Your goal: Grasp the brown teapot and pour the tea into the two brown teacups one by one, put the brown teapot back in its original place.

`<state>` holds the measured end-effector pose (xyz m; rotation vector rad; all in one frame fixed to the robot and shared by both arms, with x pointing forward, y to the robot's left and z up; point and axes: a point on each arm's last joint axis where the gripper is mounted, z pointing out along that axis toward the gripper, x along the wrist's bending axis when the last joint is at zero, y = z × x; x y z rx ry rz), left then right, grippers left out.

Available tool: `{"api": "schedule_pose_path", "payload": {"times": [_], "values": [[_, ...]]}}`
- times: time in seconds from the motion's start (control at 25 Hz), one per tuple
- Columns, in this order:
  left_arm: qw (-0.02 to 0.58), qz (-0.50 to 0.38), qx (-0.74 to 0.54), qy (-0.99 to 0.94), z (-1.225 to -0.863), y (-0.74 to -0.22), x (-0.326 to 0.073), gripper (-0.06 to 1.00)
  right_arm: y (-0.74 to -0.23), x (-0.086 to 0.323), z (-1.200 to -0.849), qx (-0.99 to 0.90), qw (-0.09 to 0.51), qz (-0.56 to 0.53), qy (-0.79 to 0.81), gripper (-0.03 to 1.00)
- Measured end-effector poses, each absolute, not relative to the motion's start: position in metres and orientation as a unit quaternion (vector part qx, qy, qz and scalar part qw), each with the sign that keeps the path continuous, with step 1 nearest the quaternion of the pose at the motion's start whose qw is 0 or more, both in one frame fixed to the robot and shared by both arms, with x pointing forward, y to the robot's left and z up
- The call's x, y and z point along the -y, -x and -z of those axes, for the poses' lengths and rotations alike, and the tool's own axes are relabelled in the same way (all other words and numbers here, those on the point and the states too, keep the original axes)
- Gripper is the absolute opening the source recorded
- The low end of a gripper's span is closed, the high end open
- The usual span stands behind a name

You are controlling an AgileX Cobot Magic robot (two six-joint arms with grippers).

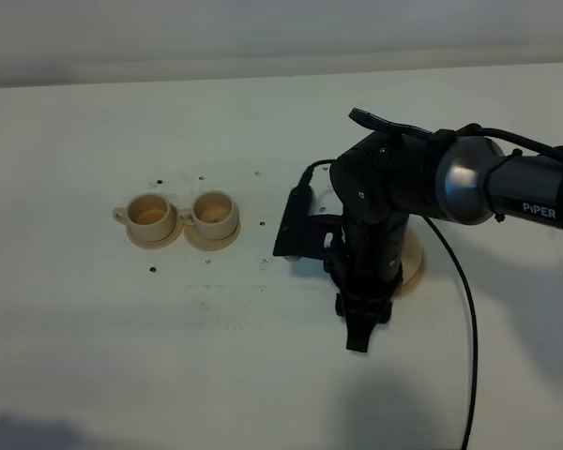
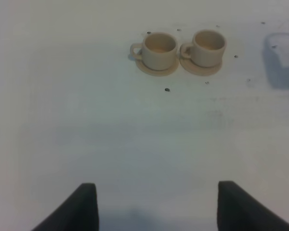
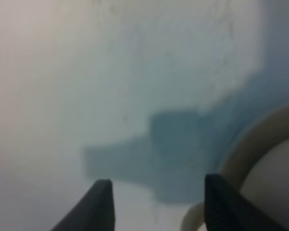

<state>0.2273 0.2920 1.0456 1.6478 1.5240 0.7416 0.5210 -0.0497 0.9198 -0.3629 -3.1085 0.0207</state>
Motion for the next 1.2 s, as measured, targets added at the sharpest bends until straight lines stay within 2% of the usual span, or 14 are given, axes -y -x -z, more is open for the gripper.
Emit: {"api": "schedule_pose_path", "payload": {"times": [0.56, 0.92, 1.2], "values": [[0.379, -0.290, -0.597, -0.645, -1.046, -0.227, -0.292, 0.51, -0.515, 0.060, -0.928, 0.979, 0.037, -0.078, 0.183, 0.42], [0.379, -0.290, -0.597, -0.645, -1.046, -0.227, -0.292, 0.51, -0.531, 0.035, -0.973, 0.949, 0.027, 0.003, 0.314, 0.39], [0.379, -0.290, -0.597, -0.645, -1.046, -0.227, -0.292, 0.51, -0.536, 0.040, -0.978, 0.890, 0.010, -0.001, 0.456, 0.36]]}}
